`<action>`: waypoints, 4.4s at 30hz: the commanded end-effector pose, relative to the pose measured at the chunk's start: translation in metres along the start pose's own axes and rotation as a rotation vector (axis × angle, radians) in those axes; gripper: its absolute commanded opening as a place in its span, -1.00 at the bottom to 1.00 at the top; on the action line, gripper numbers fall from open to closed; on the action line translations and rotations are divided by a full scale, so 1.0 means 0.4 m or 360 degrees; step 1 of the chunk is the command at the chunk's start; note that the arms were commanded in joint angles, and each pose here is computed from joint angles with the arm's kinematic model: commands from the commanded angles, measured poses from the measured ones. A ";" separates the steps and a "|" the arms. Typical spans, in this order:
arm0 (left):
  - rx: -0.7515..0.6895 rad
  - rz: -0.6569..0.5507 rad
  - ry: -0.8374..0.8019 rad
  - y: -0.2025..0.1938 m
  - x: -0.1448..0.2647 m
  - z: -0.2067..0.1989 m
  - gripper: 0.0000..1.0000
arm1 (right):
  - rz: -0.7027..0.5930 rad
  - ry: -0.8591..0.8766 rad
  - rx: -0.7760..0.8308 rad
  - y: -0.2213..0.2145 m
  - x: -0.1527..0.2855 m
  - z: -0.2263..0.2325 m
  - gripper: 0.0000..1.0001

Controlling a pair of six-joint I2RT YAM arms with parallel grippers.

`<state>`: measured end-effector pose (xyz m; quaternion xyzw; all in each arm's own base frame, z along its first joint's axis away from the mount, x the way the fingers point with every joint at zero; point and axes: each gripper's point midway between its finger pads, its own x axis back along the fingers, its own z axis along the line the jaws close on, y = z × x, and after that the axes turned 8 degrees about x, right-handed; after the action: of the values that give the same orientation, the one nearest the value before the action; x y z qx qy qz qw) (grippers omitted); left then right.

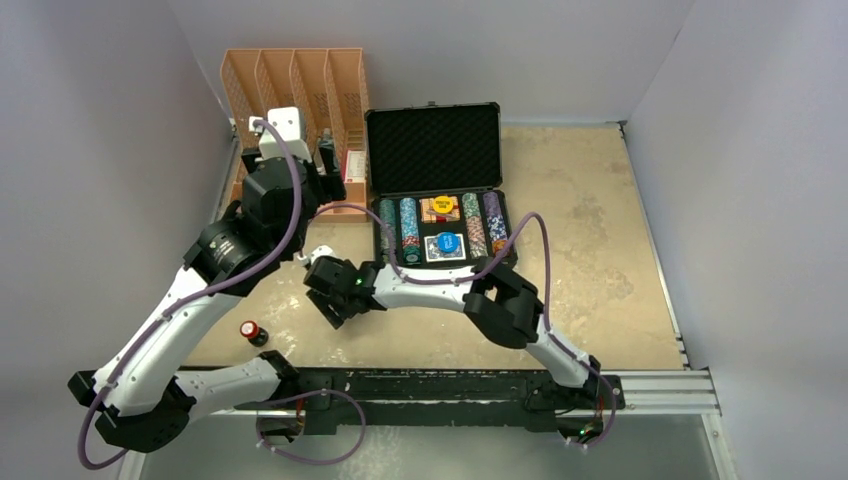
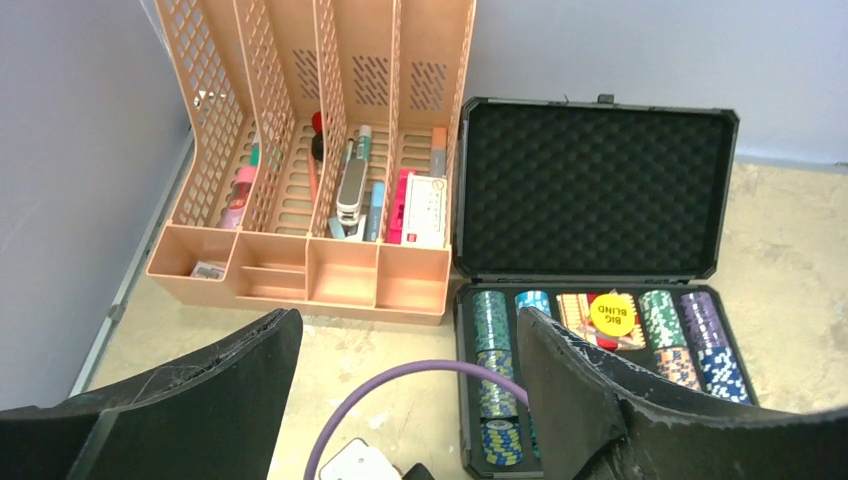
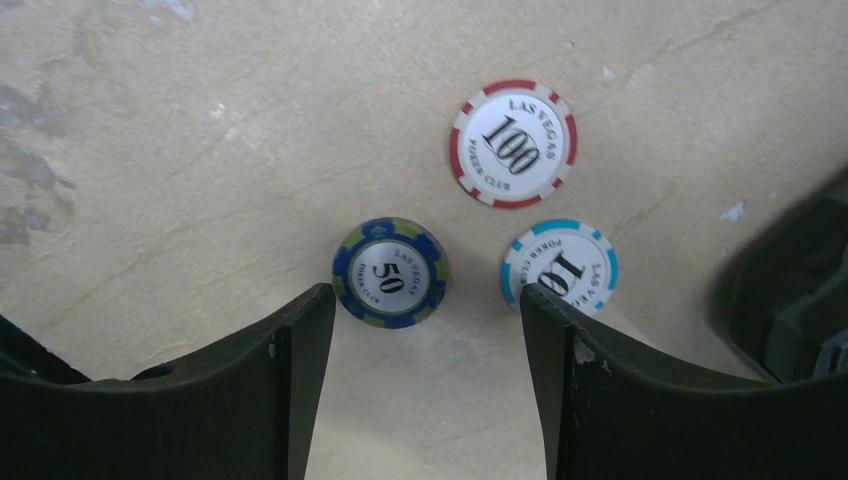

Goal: Pack up texas hold em set

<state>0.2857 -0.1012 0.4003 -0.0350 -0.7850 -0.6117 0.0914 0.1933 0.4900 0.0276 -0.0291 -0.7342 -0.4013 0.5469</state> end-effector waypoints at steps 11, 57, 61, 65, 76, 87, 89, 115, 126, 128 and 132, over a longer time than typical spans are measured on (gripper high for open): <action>-0.0067 0.0014 0.0010 -0.021 -0.018 -0.004 0.57 | 0.0011 0.0100 0.0032 0.036 -0.023 0.035 0.03; 0.0535 0.0462 -0.0885 -0.408 -0.015 -0.255 0.40 | -0.1200 0.0403 -0.1584 0.226 0.608 -0.508 -0.09; 0.0634 0.0371 -0.1031 -0.381 -0.001 -0.283 0.40 | -0.1219 0.0392 -0.1589 0.240 0.612 -0.543 -0.09; 0.0678 0.0276 -0.1052 -0.361 -0.005 -0.283 0.40 | -0.1230 0.0384 -0.1580 0.244 0.607 -0.571 -0.09; 0.0658 0.0237 -0.1166 -0.365 -0.047 -0.357 0.28 | -0.1250 0.0384 -0.1594 0.249 0.584 -0.581 -0.08; 0.0835 0.0151 -0.1115 -0.352 -0.082 -0.363 -0.09 | -0.1190 0.0491 -0.1617 0.244 0.554 -0.554 -0.07; 0.0823 0.0157 -0.1088 -0.359 -0.091 -0.361 -0.29 | -0.1185 0.0531 -0.1621 0.242 0.553 -0.545 -0.08; 0.0077 0.0392 -0.1662 -0.304 0.074 -0.406 -1.00 | -0.1450 0.0983 0.0144 0.197 0.773 -0.459 0.42; -0.0277 0.0509 -0.1940 -0.310 0.192 -0.369 -1.00 | -0.1546 0.1414 0.0605 0.120 0.857 -0.334 -0.33; -0.0317 0.0543 -0.1946 -0.324 0.202 -0.356 -1.00 | -0.1556 0.1434 0.0639 0.116 0.868 -0.320 -0.41; -0.0313 0.0548 -0.1982 -0.328 0.219 -0.350 -1.00 | -0.1552 0.1431 0.0641 0.125 0.864 -0.311 -0.68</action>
<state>0.1998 -0.2791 0.3162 -0.5164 -0.6338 -0.5114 -0.2648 0.2012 0.3129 0.3248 0.5091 -0.4298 -0.4778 0.5725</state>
